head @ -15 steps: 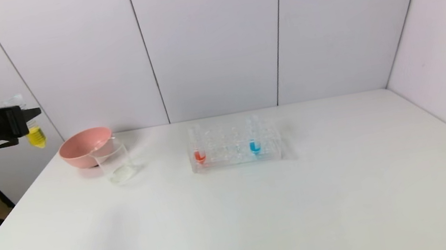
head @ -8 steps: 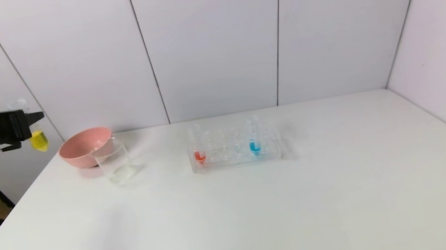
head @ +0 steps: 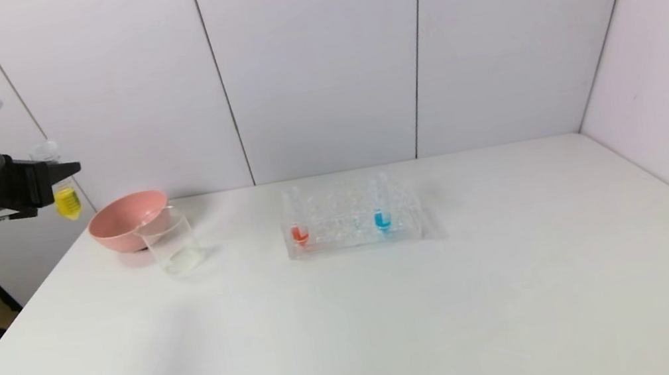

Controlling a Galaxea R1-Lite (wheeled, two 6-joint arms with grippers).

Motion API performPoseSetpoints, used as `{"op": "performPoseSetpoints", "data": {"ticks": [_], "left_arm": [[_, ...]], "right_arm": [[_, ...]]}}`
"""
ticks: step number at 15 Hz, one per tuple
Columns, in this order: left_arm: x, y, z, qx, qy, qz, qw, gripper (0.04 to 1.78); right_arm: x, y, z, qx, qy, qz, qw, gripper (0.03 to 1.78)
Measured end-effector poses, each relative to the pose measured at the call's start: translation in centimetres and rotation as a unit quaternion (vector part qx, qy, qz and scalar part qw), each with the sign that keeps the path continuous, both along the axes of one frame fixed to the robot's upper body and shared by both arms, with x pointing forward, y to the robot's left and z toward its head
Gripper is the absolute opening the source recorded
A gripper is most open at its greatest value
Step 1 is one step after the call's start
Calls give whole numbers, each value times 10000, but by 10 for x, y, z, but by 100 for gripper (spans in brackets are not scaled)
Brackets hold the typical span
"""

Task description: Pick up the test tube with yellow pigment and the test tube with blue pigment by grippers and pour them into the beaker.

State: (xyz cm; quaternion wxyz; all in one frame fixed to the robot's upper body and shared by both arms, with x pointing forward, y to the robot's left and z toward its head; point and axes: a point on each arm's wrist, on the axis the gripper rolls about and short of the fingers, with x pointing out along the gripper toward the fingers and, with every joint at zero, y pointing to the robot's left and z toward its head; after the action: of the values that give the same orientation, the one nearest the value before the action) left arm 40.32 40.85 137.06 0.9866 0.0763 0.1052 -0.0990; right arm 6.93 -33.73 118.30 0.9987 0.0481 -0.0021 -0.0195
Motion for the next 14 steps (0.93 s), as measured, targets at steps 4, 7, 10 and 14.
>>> {"op": "performPoseSetpoints", "data": {"ticks": [4, 7, 10, 14], "left_arm": [[-1, 0, 9, 453, 437, -366, 9973, 47], [5, 9, 20, 964, 350, -643, 9926, 47], [19, 19, 22, 1451, 261, -1050, 9835, 47], [38, 26, 15, 1991, 383, -1425, 9688, 47]], "right_arm": [[0, 0, 0, 0, 2, 0, 10000, 171], [0, 0, 0, 0, 0, -2, 10000, 171], [0, 0, 0, 0, 2, -2, 10000, 171], [0, 0, 0, 0, 0, -2, 10000, 171]]}}
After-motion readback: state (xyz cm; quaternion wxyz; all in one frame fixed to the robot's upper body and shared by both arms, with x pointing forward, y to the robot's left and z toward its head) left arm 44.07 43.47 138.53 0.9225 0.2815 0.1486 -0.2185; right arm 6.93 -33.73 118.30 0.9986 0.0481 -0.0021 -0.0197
